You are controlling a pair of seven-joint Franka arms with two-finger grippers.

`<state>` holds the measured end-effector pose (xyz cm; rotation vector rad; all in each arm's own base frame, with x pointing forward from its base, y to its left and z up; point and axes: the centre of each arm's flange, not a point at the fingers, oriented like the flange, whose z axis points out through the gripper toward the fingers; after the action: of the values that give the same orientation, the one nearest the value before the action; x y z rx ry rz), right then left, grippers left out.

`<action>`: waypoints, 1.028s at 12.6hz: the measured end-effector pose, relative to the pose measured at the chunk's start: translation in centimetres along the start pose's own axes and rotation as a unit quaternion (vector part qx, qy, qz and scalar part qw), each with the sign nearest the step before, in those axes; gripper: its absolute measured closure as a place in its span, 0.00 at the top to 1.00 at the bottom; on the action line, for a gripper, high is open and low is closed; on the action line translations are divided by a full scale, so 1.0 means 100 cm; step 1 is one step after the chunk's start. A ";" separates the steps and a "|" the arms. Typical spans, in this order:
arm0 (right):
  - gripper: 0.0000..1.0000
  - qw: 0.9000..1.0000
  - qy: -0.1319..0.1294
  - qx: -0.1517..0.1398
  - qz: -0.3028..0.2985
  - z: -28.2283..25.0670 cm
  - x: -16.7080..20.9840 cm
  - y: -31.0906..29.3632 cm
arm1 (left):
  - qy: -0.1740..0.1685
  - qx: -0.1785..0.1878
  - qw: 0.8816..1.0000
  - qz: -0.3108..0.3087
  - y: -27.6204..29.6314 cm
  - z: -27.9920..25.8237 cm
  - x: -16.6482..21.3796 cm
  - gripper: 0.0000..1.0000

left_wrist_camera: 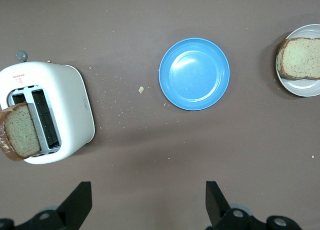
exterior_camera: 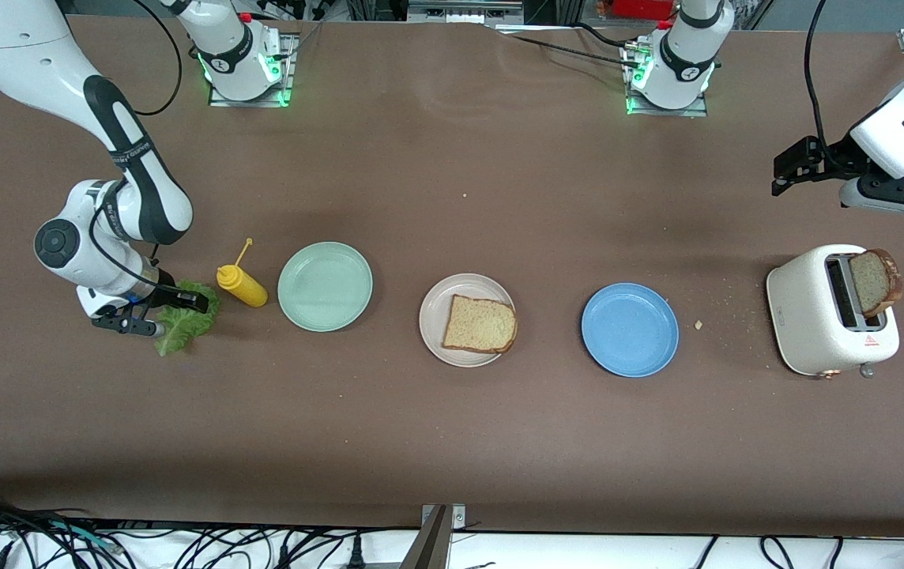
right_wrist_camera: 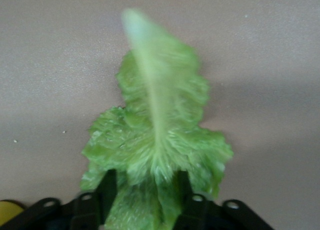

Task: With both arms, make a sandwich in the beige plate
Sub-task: 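Grasp the lettuce leaf with the right gripper and lift it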

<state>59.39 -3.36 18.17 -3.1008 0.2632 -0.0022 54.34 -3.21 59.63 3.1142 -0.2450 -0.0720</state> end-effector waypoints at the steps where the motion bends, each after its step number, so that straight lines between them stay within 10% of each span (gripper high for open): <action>1: 0.37 1.000 0.000 0.000 0.000 0.000 0.000 0.000 | 0.000 0.000 1.000 0.000 0.000 0.000 0.000 1.00; 4: 0.10 1.000 0.001 0.000 0.000 -0.001 0.001 0.000 | 0.000 0.000 1.000 0.000 0.000 0.000 0.000 1.00; 13: 0.07 1.000 0.012 -0.015 -0.023 -0.057 0.019 -0.004 | 0.000 0.000 1.000 0.000 0.000 0.000 0.000 1.00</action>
<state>61.28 -3.50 23.85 -3.1373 0.1946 -0.0364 54.34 -3.21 59.63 3.1142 -0.2449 -0.0720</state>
